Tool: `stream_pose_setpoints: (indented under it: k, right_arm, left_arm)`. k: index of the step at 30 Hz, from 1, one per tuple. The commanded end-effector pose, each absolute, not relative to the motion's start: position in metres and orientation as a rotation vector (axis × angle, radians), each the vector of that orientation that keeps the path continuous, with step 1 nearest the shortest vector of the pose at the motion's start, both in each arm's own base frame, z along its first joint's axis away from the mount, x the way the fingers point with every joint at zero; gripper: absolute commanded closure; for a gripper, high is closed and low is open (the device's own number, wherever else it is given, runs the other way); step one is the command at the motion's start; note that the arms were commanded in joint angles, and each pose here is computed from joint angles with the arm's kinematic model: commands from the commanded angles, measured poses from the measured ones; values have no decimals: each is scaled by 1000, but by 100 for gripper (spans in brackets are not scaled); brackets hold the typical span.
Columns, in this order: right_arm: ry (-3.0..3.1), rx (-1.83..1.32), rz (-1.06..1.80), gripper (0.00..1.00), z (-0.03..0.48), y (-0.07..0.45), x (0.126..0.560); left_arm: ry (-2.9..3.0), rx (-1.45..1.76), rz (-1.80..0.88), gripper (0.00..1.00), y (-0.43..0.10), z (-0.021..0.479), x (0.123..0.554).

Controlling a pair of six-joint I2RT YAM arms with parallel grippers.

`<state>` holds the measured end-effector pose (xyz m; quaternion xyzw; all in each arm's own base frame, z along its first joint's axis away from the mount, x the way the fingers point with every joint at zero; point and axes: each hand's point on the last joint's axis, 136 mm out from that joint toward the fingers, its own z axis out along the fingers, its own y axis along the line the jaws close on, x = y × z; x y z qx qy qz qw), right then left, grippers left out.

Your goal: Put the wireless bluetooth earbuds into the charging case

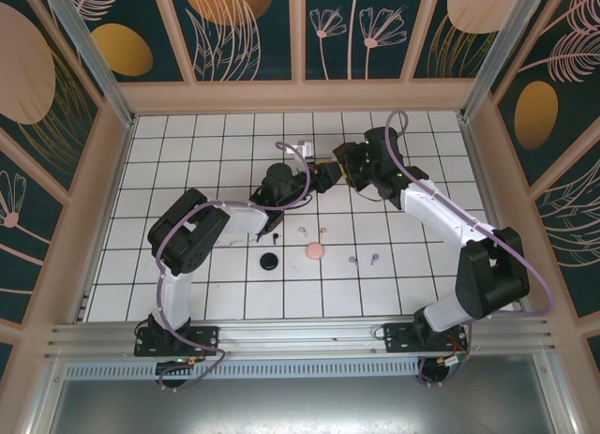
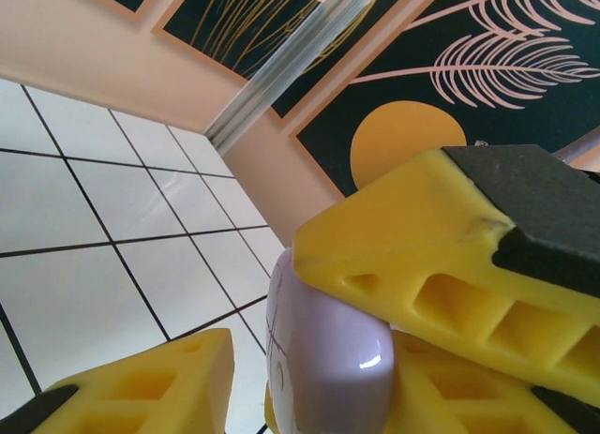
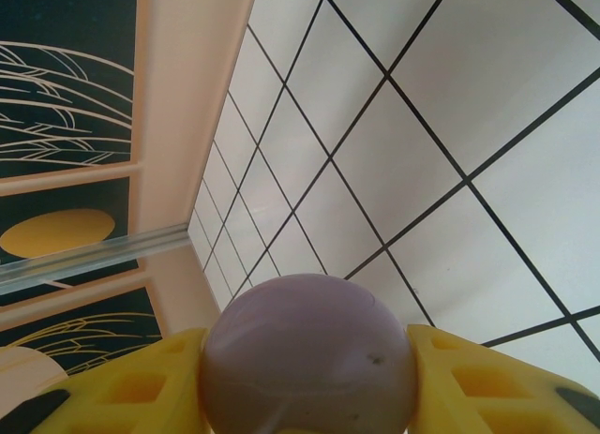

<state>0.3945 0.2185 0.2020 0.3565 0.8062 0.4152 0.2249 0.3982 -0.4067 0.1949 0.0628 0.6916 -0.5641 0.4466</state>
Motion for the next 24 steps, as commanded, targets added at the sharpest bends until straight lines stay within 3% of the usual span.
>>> stream_pose_setpoints:
  k: [1, 5, 10, 16, 18, 22, 24]
  right_arm:
    - [2219, 970, 1171, 62, 207, 223, 389]
    - [2219, 971, 1168, 62, 207, 222, 389]
    - [2218, 965, 1173, 62, 210, 223, 388]
    - [2200, 962, 1176, 61, 216, 222, 389]
    - [2190, 956, 1177, 56, 220, 221, 390]
    - [2160, 939, 1170, 33, 232, 214, 396]
    - [2132, 934, 1157, 27, 241, 203, 398]
  left_arm:
    - [1659, 158, -1400, 49, -411, 207, 404]
    - [1657, 161, -1397, 51, -412, 208, 405]
    - [1649, 161, -1404, 68, -413, 208, 406]
    - [1645, 163, -1425, 79, -415, 210, 405]
    - [1644, 165, -1436, 85, -416, 212, 403]
    - [1652, 157, -1449, 91, -415, 214, 402]
    - [1657, 159, -1450, 92, -415, 215, 400]
